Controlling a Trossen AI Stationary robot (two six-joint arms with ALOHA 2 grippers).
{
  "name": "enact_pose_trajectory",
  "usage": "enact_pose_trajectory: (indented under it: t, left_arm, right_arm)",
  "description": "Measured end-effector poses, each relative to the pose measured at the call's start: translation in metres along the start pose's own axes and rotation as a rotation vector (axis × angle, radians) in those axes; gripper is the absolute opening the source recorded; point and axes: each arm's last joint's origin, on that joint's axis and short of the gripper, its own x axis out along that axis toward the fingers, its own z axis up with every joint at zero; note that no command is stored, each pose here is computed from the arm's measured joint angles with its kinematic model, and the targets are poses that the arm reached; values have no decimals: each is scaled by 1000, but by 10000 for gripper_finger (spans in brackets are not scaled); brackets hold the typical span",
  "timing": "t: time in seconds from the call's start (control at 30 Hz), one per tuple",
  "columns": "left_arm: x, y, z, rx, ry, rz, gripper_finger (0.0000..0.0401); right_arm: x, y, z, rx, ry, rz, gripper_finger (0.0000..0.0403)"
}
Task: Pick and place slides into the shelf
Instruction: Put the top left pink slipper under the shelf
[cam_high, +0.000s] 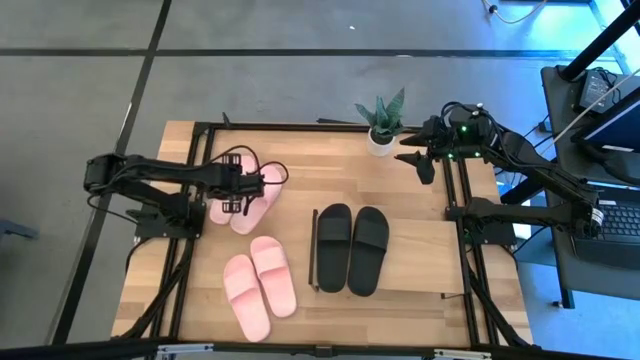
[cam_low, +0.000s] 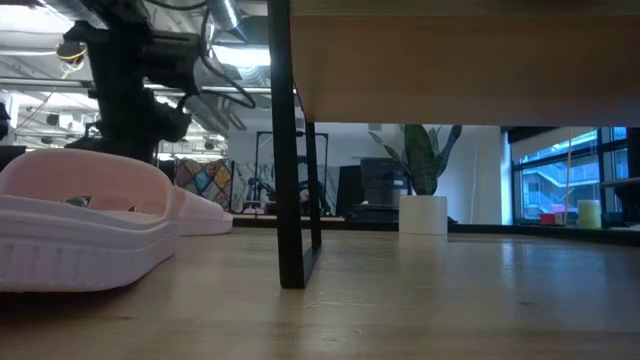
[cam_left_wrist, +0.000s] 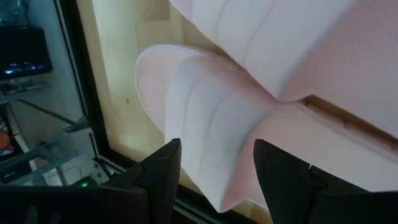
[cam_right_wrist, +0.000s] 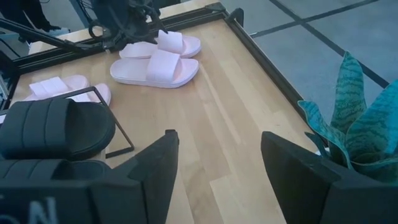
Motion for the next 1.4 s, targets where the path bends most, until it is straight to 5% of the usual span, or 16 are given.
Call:
enact_pose_trajectory:
  t: [0.4, 0.8, 1.4]
  left_arm:
    - [25, -8, 15, 34, 93, 13, 181]
    - [28, -8, 17, 31, 119, 56, 11]
    - [-41, 40, 32, -152, 217, 66, 3]
  right_arm:
    - [0, 0, 0, -3, 0, 0, 228]
    - [0, 0, 0, -1, 1, 0, 228]
    - [0, 0, 0, 1, 1, 0, 228]
